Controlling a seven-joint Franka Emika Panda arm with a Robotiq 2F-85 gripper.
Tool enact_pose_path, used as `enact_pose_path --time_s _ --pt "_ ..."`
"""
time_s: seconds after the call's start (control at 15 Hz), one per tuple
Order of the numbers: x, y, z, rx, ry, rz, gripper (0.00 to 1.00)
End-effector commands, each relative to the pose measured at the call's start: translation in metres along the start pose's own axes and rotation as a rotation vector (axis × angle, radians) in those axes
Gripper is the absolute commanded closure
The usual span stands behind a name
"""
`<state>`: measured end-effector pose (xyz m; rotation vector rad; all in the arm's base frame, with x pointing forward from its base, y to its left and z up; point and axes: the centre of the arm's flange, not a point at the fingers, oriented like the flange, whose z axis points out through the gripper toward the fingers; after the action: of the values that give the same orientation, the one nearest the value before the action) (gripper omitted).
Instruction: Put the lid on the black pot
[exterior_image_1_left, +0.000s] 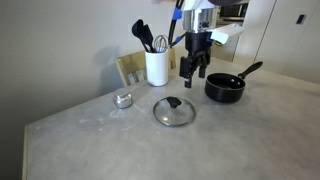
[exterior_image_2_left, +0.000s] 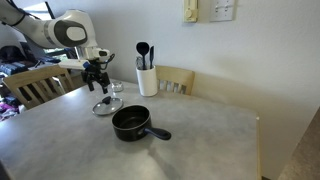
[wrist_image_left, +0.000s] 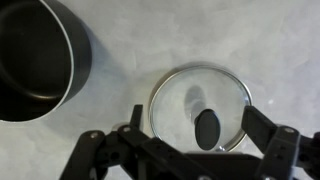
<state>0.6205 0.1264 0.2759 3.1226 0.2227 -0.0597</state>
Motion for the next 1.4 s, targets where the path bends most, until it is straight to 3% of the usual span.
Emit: enact_pose_path --time_s 0.0,0.27,0.6,0.93,1.13,1.2,1.33 --pt "0.032 -0.022 0.024 -0.049 0.05 0.171 0.0" --pt "0.058 -0.028 0.047 -0.078 0.103 0.28 0.0" --pt "0.086 -0.034 0.068 -0.032 0.129 0.333 0.0" --pt "0.09 -0.045 0.076 0.097 0.129 0.223 0.0" --pt "0.085 -0.042 0.072 0.086 0.074 0.072 0.0" --pt "0.082 -0.052 0.075 0.075 0.109 0.146 0.0" --pt "0.082 -0.048 0.075 0.076 0.098 0.101 0.0"
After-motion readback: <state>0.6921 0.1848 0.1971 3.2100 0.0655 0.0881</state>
